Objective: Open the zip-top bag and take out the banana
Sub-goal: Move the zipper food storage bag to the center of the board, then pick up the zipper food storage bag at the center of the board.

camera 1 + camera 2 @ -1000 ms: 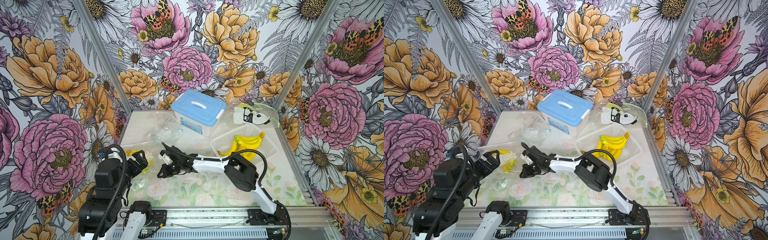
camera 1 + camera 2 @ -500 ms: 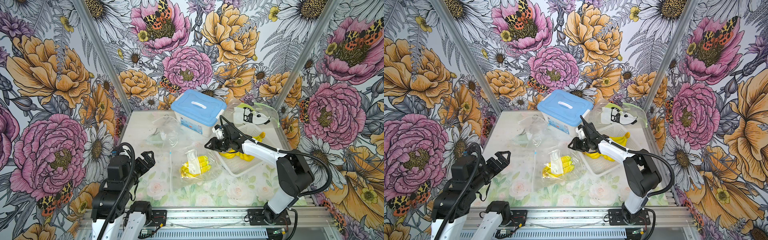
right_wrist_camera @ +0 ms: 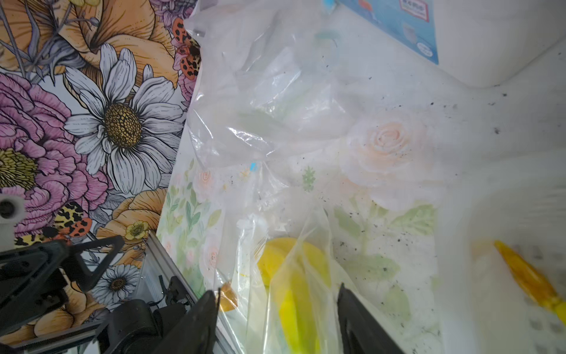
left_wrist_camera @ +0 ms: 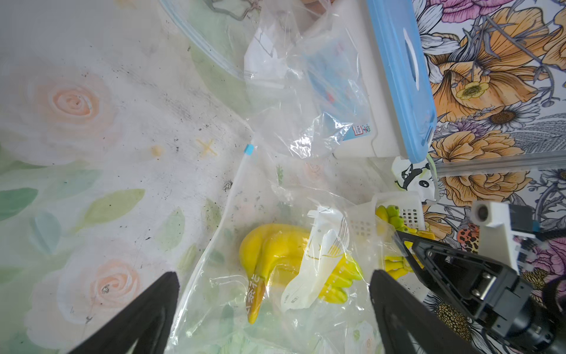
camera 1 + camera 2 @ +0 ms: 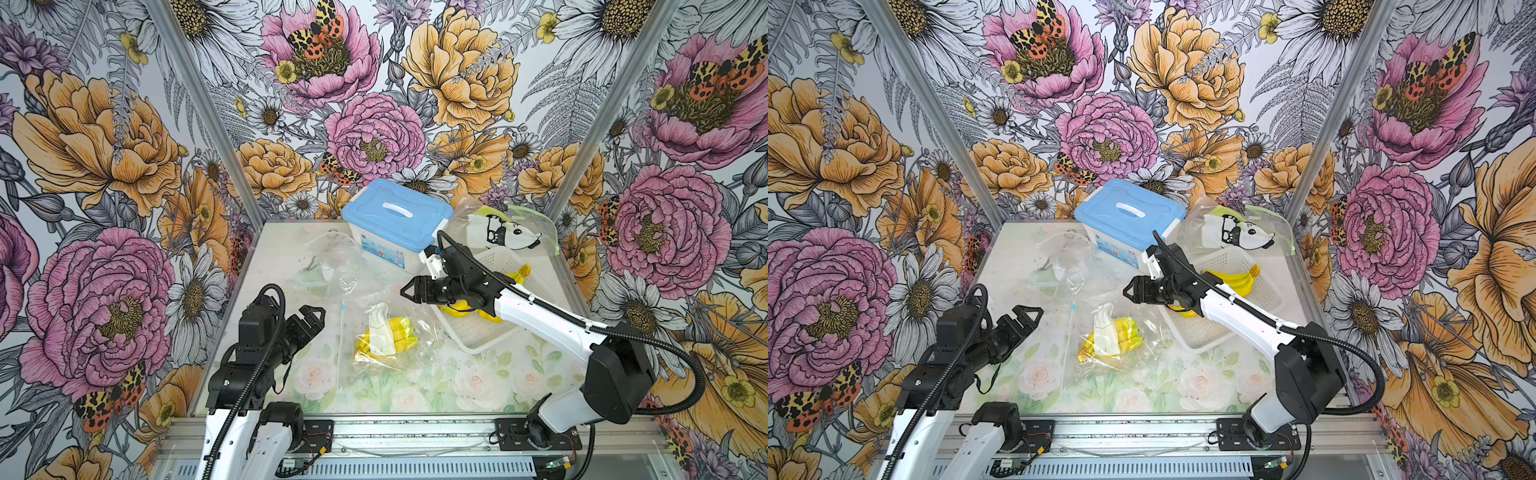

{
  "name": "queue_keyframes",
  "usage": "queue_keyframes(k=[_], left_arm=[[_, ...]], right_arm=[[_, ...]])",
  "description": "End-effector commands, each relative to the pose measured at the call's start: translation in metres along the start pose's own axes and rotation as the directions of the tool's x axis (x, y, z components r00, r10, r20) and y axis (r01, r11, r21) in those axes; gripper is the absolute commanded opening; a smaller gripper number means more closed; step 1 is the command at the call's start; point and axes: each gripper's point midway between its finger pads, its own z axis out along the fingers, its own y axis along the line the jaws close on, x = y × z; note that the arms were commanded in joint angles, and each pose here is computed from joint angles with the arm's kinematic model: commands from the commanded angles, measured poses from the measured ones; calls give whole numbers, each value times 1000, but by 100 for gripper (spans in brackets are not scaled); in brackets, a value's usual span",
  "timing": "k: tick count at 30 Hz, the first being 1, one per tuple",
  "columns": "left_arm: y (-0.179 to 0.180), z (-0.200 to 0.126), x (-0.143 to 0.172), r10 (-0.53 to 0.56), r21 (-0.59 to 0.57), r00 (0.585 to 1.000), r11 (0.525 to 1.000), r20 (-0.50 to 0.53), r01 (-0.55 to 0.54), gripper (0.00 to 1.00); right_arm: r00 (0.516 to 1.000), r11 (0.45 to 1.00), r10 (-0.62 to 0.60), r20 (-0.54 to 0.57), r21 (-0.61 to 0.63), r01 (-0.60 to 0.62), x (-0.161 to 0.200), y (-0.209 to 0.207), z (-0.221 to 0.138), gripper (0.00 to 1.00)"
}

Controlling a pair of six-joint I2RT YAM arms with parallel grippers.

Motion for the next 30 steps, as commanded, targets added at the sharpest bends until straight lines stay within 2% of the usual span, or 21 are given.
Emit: queue_keyframes(k=[1, 10, 16, 20, 26, 30], left_arm=[[-12, 9, 2, -52, 58, 997, 997, -50, 55, 99], [-16, 24, 13, -96, 33, 980, 994, -173, 104, 99], [-7, 34, 21, -134, 15, 969, 990, -207, 140, 99], [4, 45, 31, -169, 16, 957, 984, -235, 178, 99], [12, 58, 31, -246, 103, 943, 956, -223, 274, 99], [16, 60, 34, -241, 126, 940, 953, -241, 277, 99]], right_arm=[[999, 999, -35, 31, 32, 34, 4, 5, -12, 99], [991, 989, -131, 35, 75, 128, 25, 10, -13, 99], [992, 990, -110, 64, 97, 103, 28, 4, -22, 100], [994, 994, -104, 38, 37, 103, 33, 14, -25, 99], [996, 995, -91, 4, -26, 91, 35, 26, -23, 100], [996, 995, -91, -21, -52, 90, 34, 33, -17, 100]])
